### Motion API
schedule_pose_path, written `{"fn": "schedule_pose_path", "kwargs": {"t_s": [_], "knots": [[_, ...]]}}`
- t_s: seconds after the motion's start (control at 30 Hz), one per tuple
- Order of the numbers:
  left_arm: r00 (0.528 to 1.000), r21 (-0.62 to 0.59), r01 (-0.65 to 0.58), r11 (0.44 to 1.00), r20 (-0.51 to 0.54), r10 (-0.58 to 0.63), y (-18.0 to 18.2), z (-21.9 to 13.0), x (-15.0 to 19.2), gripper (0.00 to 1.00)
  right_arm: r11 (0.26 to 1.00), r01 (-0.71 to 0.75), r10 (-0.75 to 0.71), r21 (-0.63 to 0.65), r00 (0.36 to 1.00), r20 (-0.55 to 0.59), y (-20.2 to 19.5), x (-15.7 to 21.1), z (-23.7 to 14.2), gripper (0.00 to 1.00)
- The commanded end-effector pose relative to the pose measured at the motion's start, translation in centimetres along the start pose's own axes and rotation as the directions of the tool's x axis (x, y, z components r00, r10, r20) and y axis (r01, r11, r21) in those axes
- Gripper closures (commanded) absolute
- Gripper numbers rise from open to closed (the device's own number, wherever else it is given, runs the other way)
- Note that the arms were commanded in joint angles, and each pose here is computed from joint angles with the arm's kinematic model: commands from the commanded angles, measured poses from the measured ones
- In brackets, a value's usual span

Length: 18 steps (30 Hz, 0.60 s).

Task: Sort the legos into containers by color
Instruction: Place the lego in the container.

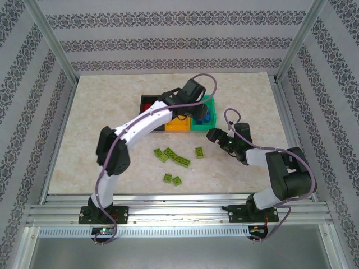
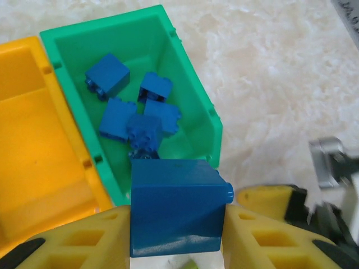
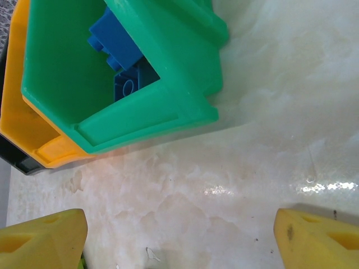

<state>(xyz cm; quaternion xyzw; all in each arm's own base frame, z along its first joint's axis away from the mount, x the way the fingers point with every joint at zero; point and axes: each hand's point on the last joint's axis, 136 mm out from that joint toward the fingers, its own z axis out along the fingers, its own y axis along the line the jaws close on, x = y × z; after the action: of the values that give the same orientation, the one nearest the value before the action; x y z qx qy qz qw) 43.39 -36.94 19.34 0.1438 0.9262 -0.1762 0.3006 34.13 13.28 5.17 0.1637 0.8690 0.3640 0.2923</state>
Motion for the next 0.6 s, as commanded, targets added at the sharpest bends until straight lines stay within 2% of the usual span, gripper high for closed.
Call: {"fn": "schedule_pose_path", "kwargs": {"t_s": [0.0, 0.1, 0.3, 0.43, 0.57], "knots": [[0.999, 0.008, -0.034, 0.999, -0.037, 0.034, 0.6, 1.1, -1.1, 0.58, 1.0, 0.009, -0.008, -0.026, 1.0, 0.021, 0.7, -1.1, 0.0, 0.13], [0.999, 0.015, -0.034, 0.999, -0.037, 0.035, 0.4, 2.7, -2.2, 0.56, 1.0, 0.009, -0.008, -0.024, 1.0, 0.024, 0.6, -1.2, 0.0, 0.13], [0.998, -0.016, -0.02, 1.0, -0.056, 0.019, 0.9, 3.7, -2.1, 0.22, 1.0, 0.012, -0.011, -0.018, 1.0, 0.026, 0.5, -1.5, -0.1, 0.13], [0.998, -0.014, -0.026, 1.0, -0.059, 0.025, 1.1, 2.4, -1.2, 0.18, 1.0, 0.013, -0.012, -0.016, 1.0, 0.025, 0.4, -1.5, -0.2, 0.13], [1.0, 0.049, -0.012, 0.999, -0.014, 0.013, 0.9, 0.6, 0.3, 0.17, 1.0, 0.016, -0.015, -0.017, 0.999, 0.03, 0.5, -1.6, -0.2, 0.13]]}}
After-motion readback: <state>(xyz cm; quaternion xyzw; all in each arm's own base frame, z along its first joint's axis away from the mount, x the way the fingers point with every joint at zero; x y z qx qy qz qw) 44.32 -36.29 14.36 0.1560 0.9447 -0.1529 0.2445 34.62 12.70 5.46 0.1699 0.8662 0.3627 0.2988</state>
